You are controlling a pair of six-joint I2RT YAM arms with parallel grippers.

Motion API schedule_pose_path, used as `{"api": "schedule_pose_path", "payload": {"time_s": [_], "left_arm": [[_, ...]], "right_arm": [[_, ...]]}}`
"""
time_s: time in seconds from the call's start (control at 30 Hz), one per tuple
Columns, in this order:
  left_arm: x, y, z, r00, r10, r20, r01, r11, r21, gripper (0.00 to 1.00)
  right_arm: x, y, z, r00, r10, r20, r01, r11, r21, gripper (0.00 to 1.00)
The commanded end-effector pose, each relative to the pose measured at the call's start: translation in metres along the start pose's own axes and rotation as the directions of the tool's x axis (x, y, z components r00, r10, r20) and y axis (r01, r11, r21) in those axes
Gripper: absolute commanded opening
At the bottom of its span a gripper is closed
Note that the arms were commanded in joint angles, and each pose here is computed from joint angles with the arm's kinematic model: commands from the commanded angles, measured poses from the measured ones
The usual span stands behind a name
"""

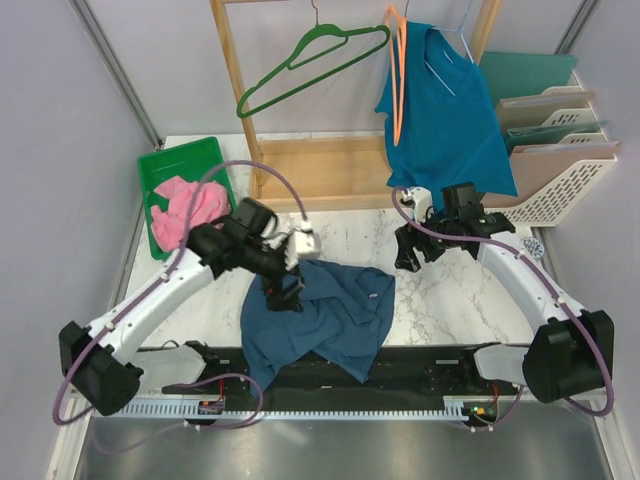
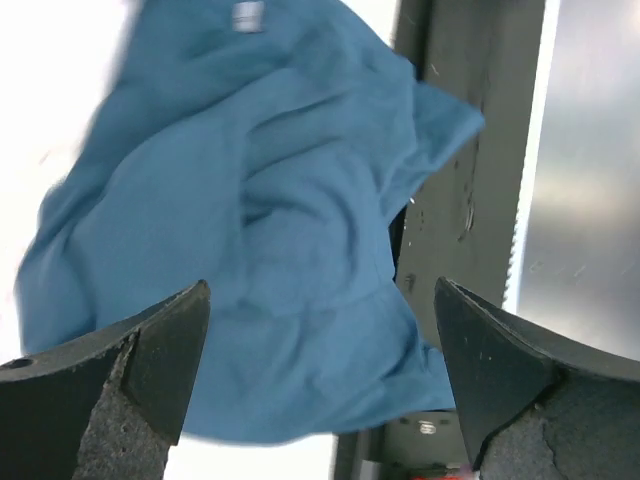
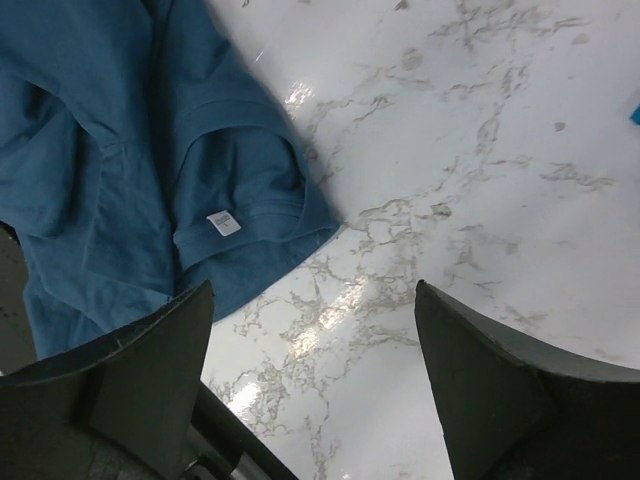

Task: Place the t-shirt on the hanger
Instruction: Place the T-shirt at the center of the board, then flatten out the T-shirt at the center of the board.

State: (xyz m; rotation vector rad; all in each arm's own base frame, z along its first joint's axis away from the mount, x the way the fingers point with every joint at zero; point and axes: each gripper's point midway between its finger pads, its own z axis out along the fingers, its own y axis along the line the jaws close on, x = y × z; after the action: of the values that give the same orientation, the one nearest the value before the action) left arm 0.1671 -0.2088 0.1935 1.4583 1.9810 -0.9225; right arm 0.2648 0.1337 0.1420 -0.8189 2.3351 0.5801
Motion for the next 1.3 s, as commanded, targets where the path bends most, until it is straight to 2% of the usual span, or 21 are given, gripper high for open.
{"api": "schedule_pose_path", "payload": {"time_s": [0.0,0.03,0.1,0.23,0.3,0.4,0.63,0.67,0.7,0.77,0.8,0.83,0.87,0.97,1.0,1.03,1.07,1.1,1.13,1.17,1.27], "left_arm": [[0.002,-0.012,0.064,0.926,0.358,-0.117,-0.357,0.934,0.035,0.98],[0.005,-0.003,0.075,0.899,0.405,-0.165,-0.409,0.913,0.012,0.98],[0.004,0.001,0.1,0.877,0.445,-0.18,-0.445,0.894,0.042,0.96],[-0.01,0.02,0.128,0.87,0.461,-0.175,-0.464,0.885,0.023,0.94],[-0.022,0.026,0.141,0.847,0.509,-0.154,-0.517,0.856,-0.011,0.93],[-0.022,0.02,0.161,0.811,0.565,-0.153,-0.569,0.822,0.015,0.89],[-0.007,0.02,0.199,0.772,0.606,-0.194,-0.611,0.791,0.038,0.86],[-0.002,0.021,0.203,0.769,0.606,-0.205,-0.61,0.791,0.05,0.81],[-0.001,0.022,0.204,0.763,0.611,-0.213,-0.616,0.786,0.049,0.62],[0.004,0.023,0.202,0.765,0.598,-0.239,-0.604,0.795,0.055,0.48],[0.005,0.023,0.199,0.759,0.602,-0.249,-0.608,0.792,0.06,0.27],[0.005,0.023,0.196,0.762,0.595,-0.257,-0.602,0.797,0.061,0.08],[0.004,0.023,0.191,0.771,0.58,-0.262,-0.589,0.807,0.053,0.02],[-0.039,0.044,0.155,0.879,0.433,-0.198,-0.456,0.886,-0.087,0.02],[-0.056,0.067,0.13,0.941,0.302,-0.153,-0.329,0.924,-0.194,0.02],[-0.09,0.079,0.105,0.961,0.265,-0.073,-0.275,0.923,-0.268,0.02],[-0.1,0.108,0.07,0.985,0.175,-0.01,-0.167,0.921,-0.351,0.02],[-0.113,0.11,0.049,0.993,0.077,0.088,-0.041,0.935,-0.352,0.02],[-0.14,0.106,0.01,0.977,0.083,0.197,-0.003,0.927,-0.376,0.02],[-0.146,0.113,-0.016,0.966,0.062,0.252,0.046,0.915,-0.4,0.02],[-0.162,0.085,-0.061,0.938,0.139,0.317,0.018,0.894,-0.447,0.02]], "right_arm": [[0.003,0.01,0.009,0.999,0.053,-0.009,-0.054,0.995,-0.079,0.86],[0.003,0.01,0.008,0.998,0.068,-0.007,-0.068,0.995,-0.077,0.86],[0.003,0.009,0.007,0.997,0.074,-0.002,-0.074,0.995,-0.068,0.86],[0.011,0.005,0.002,0.997,0.073,-0.001,-0.073,0.997,-0.029,0.86],[0.014,0.005,0.003,0.997,0.08,-0.006,-0.08,0.996,-0.028,0.85],[0.013,0.003,0.007,0.995,0.097,-0.007,-0.098,0.995,-0.033,0.85],[0.01,-0.004,0.009,0.988,0.152,-0.006,-0.152,0.987,-0.052,0.84],[0.01,-0.006,0.007,0.987,0.159,-0.001,-0.159,0.986,-0.049,0.84],[0.009,-0.006,0.006,0.986,0.169,0.003,-0.169,0.984,-0.051,0.83],[0.01,-0.009,0.004,0.983,0.182,0.008,-0.182,0.982,-0.046,0.83],[0.01,-0.009,0.003,0.983,0.184,0.013,-0.183,0.982,-0.045,0.83],[0.011,-0.01,0.003,0.983,0.184,0.017,-0.183,0.982,-0.045,0.83],[0.01,-0.012,0.002,0.981,0.191,0.022,-0.19,0.981,-0.04,0.82],[0.008,-0.014,-0.001,0.978,0.204,0.032,-0.203,0.979,-0.029,0.8],[0.005,-0.014,-0.003,0.978,0.202,0.044,-0.201,0.979,-0.029,0.8],[0.003,-0.013,-0.004,0.978,0.203,0.052,-0.201,0.979,-0.032,0.8],[-0.001,-0.012,-0.005,0.976,0.205,0.073,-0.203,0.978,-0.04,0.8],[-0.006,-0.011,-0.009,0.974,0.203,0.096,-0.2,0.979,-0.043,0.8],[-0.008,-0.009,-0.009,0.973,0.205,0.11,-0.2,0.978,-0.05,0.8],[-0.018,-0.007,-0.011,0.967,0.208,0.145,-0.2,0.977,-0.069,0.8],[-0.034,-0.001,-0.019,0.959,0.191,0.212,-0.174,0.98,-0.094,0.8]]}}
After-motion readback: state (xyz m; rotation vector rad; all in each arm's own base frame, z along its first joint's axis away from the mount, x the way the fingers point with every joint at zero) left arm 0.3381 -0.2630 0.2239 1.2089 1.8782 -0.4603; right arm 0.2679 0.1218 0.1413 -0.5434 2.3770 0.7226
